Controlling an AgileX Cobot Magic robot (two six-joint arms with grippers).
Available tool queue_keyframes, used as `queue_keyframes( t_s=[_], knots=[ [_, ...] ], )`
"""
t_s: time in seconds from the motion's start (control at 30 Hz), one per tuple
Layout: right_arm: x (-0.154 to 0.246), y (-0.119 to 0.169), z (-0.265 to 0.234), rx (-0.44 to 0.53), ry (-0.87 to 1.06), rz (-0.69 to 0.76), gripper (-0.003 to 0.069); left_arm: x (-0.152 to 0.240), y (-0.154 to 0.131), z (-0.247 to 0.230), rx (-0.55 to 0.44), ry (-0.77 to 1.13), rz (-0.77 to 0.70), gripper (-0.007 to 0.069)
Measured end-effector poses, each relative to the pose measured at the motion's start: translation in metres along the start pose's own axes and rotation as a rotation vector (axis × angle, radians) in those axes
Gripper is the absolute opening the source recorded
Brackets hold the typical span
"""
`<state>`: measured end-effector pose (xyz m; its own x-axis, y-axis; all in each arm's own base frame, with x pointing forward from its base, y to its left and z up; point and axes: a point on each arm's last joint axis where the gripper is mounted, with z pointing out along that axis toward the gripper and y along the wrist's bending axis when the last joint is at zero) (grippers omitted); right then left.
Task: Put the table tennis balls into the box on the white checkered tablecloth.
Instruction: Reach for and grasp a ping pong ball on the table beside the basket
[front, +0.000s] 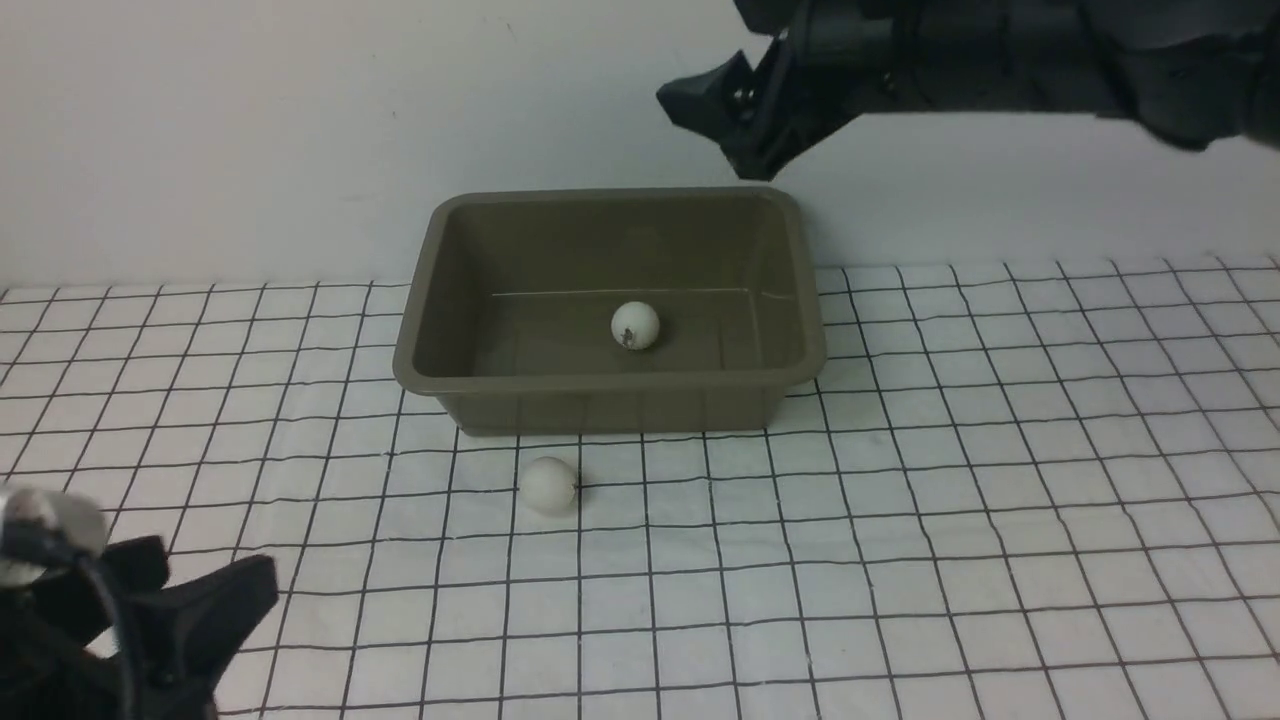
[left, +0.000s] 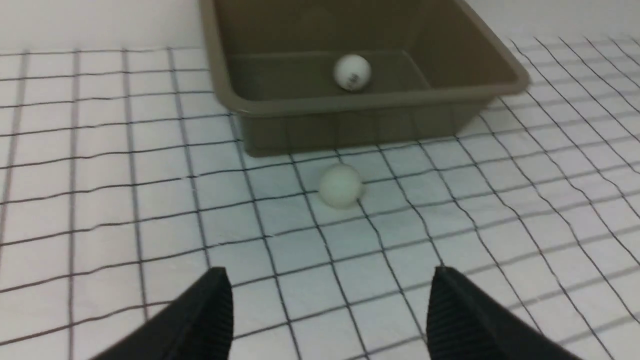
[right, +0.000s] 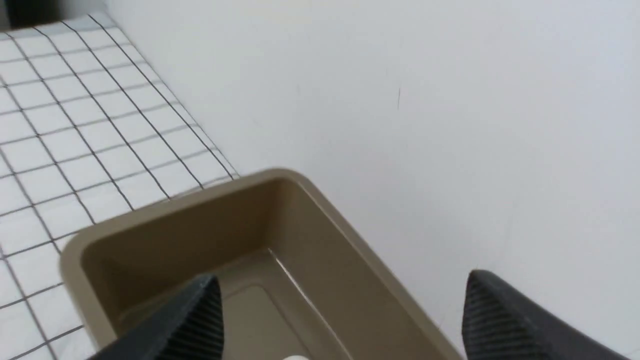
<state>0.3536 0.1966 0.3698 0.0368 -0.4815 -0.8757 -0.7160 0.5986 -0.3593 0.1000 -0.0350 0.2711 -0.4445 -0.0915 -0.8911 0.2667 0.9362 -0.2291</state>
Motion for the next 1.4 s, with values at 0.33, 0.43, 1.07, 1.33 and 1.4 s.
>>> queue_keyframes(
  t_s=[0.33,0.43,1.07,1.33,1.4],
  knots=[
    [-0.03,0.019,-0.047,-0.1,0.039,-0.024,0.058,-0.038,-0.018,0.078,0.207,0.29,0.089,0.0472],
    [-0.042,0.036,-0.051,-0.132,0.018,-0.065,0.058,-0.031,-0.014,0.111,0.237,0.312,0.097,0.0503],
    [-0.073,0.063,-0.078,-0.178,-0.082,-0.06,0.058,0.009,0.007,0.199,0.231,0.359,0.104,0.0524],
    [-0.075,0.063,-0.08,-0.177,-0.086,-0.036,0.058,0.008,0.016,0.251,0.213,0.382,0.139,0.0524],
    [-0.075,0.063,-0.082,-0.175,-0.088,-0.033,0.058,0.009,0.018,0.258,0.211,0.386,0.137,0.0524]
  ],
)
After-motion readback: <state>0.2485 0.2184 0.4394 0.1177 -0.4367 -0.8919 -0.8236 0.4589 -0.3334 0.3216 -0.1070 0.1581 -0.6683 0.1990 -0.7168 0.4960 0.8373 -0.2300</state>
